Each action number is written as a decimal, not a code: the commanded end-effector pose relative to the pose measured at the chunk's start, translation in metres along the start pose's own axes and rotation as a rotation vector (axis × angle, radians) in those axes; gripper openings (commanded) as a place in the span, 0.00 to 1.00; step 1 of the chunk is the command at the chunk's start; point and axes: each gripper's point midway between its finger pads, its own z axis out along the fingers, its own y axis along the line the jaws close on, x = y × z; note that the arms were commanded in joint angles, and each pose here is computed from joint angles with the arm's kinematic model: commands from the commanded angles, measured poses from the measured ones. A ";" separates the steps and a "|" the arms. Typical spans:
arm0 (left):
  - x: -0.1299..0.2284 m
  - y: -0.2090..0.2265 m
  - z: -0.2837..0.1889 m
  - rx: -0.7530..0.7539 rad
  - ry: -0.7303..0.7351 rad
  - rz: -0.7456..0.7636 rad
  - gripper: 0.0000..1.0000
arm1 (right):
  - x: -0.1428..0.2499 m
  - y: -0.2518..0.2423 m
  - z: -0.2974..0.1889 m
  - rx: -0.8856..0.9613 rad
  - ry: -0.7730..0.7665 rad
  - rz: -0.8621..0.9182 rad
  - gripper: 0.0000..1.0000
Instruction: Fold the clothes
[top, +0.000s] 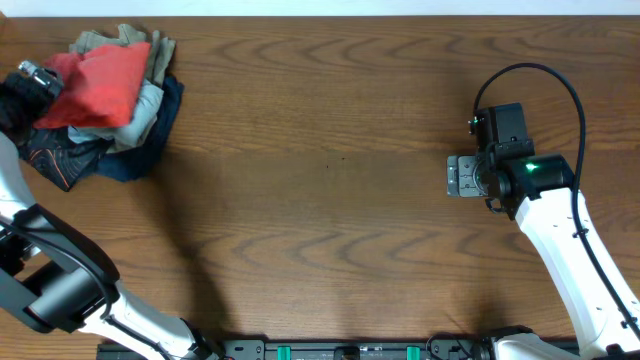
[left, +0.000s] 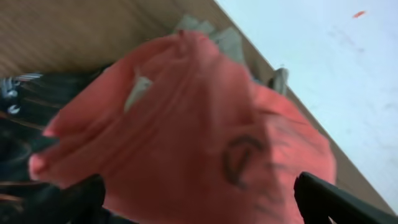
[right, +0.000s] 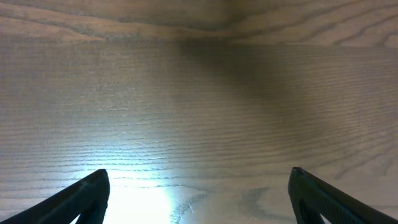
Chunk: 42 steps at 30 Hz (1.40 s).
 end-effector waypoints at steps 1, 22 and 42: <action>-0.001 0.000 -0.003 -0.014 -0.001 0.004 0.98 | -0.008 -0.002 -0.007 0.003 -0.035 0.000 0.91; 0.145 -0.081 0.020 -0.425 0.312 0.505 0.98 | -0.031 0.063 0.008 -0.429 -0.027 0.145 0.99; 0.303 -0.150 -0.028 -0.261 0.786 0.647 0.98 | 0.022 0.038 0.023 -0.420 0.235 0.230 0.99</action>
